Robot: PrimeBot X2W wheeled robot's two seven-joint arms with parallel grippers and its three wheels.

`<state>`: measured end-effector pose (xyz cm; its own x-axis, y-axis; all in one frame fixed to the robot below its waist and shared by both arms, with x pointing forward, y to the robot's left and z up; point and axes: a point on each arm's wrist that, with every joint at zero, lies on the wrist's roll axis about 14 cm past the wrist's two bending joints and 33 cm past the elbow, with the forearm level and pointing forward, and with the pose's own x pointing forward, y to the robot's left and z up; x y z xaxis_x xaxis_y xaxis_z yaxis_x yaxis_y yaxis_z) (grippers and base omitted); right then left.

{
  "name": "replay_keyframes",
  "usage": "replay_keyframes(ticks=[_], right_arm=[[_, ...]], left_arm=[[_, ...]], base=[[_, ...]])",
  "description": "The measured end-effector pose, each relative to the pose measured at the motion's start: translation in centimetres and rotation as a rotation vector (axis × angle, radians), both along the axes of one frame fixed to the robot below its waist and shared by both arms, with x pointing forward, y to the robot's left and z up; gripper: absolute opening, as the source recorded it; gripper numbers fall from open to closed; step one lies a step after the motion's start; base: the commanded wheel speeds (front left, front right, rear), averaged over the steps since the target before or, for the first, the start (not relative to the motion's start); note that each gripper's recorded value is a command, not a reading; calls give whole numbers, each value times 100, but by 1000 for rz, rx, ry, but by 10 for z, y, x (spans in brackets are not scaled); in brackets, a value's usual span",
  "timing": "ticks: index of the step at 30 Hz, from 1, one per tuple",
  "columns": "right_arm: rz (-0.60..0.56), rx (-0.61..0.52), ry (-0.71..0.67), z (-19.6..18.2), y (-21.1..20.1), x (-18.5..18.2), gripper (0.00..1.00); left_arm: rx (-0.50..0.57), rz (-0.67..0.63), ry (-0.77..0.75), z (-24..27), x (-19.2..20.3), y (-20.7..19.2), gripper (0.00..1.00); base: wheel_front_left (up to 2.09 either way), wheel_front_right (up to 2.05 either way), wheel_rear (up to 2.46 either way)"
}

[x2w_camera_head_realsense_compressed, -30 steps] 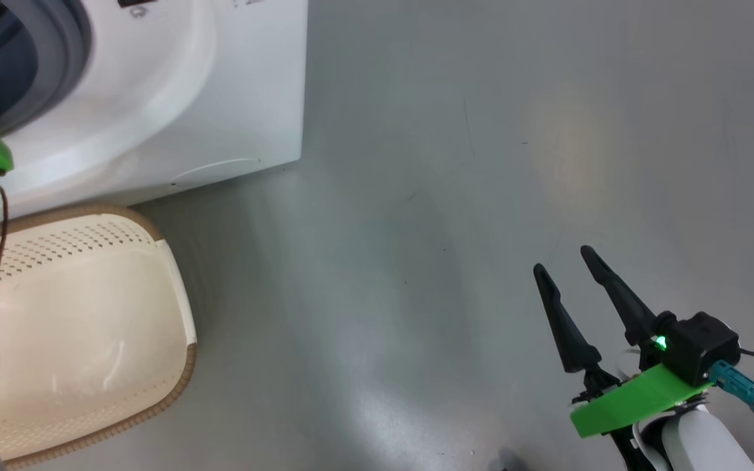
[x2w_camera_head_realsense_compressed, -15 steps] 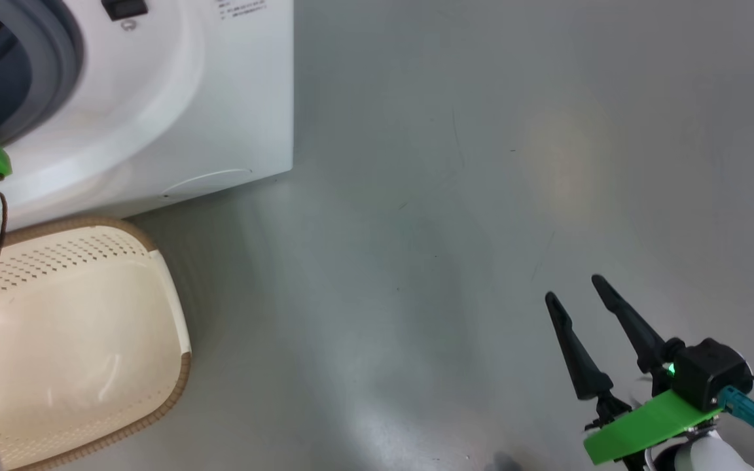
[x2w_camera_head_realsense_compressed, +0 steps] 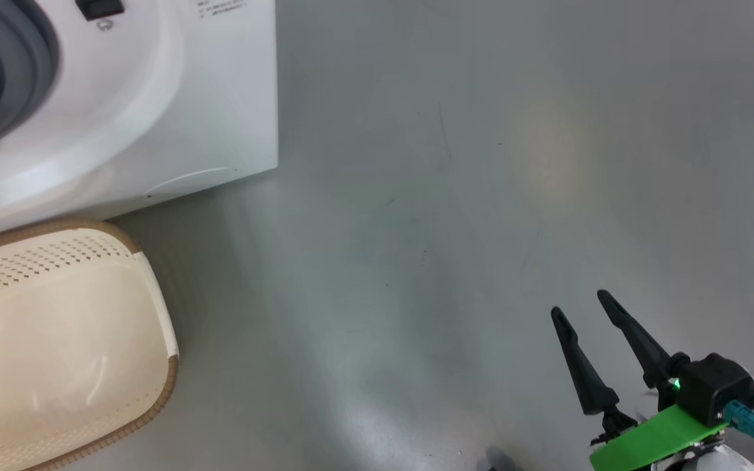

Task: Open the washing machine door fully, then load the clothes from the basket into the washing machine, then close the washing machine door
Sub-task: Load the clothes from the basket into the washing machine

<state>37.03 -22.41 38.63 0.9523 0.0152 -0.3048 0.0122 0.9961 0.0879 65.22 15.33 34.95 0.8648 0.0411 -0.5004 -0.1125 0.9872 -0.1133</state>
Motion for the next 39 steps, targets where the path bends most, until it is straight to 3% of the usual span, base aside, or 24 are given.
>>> replay_keyframes(ticks=[2,3,4,10,13,33,39], right_arm=[[-6,0,14,-2,-1,-5,100],[-8,-1,16,-3,-2,-6,100],[-9,-2,15,-2,-2,-7,100],[-27,-12,20,-1,-8,-11,100],[-33,-17,19,-1,-11,-11,100],[-59,-22,55,-6,-16,-26,100],[-74,-28,73,-8,-19,-33,100]], left_arm=[[4,2,4,-1,0,2,76],[6,2,2,-1,1,2,69],[6,1,1,-1,2,1,50],[9,-6,2,-1,4,-2,31],[11,-8,5,-4,4,-2,1],[45,76,-166,24,28,17,0],[7,114,-218,37,45,20,0]], base=[[0,0,0],[0,0,0],[0,0,0],[0,0,0],[0,0,0],[0,0,0],[0,0,0]])
